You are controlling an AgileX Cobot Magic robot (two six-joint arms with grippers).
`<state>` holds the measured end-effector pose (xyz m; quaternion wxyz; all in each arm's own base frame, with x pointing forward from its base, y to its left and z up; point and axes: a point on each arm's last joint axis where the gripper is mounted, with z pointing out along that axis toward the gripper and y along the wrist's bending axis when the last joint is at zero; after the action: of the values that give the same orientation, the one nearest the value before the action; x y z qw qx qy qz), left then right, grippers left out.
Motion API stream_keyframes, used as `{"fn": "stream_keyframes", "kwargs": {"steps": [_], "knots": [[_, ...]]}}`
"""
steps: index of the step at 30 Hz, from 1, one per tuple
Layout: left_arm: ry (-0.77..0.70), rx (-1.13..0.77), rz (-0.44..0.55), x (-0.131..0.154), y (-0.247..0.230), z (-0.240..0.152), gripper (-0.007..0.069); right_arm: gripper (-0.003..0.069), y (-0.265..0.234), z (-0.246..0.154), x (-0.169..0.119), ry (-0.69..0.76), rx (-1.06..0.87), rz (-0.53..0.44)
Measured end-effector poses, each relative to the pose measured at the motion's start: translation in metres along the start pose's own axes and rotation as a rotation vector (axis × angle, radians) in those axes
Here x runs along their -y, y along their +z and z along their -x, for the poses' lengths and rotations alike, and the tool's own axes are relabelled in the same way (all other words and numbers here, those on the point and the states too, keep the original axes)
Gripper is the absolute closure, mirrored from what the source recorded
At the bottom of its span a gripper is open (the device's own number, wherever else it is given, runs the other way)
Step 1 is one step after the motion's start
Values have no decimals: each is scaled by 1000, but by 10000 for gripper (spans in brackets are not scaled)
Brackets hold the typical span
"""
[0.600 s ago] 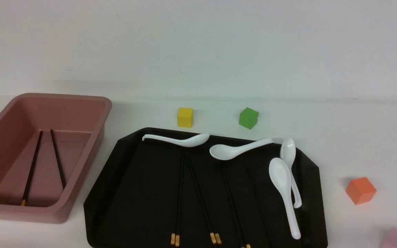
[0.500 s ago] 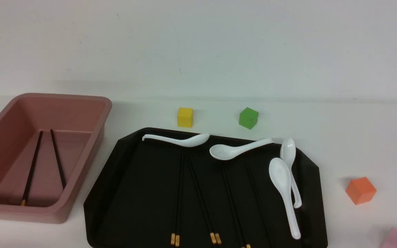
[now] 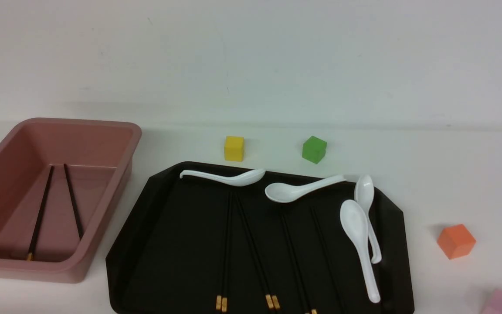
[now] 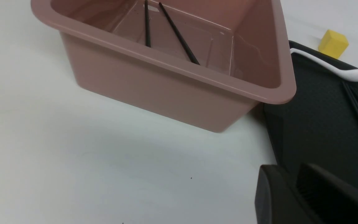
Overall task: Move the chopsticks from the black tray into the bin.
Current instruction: Use the left arm to grab a pair of chopsticks
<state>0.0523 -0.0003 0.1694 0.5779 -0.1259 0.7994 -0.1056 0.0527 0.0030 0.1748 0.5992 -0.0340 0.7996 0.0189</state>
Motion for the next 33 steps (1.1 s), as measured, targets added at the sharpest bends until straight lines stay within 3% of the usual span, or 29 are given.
{"fn": "stream_keyframes", "kwargs": {"steps": [30,33], "knots": [[0,0,0,0,0,0,479,417,0,0,0,0,0,0],[-62,-5,-14,1,0,0,479,417,0,0,0,0,0,0]]}}
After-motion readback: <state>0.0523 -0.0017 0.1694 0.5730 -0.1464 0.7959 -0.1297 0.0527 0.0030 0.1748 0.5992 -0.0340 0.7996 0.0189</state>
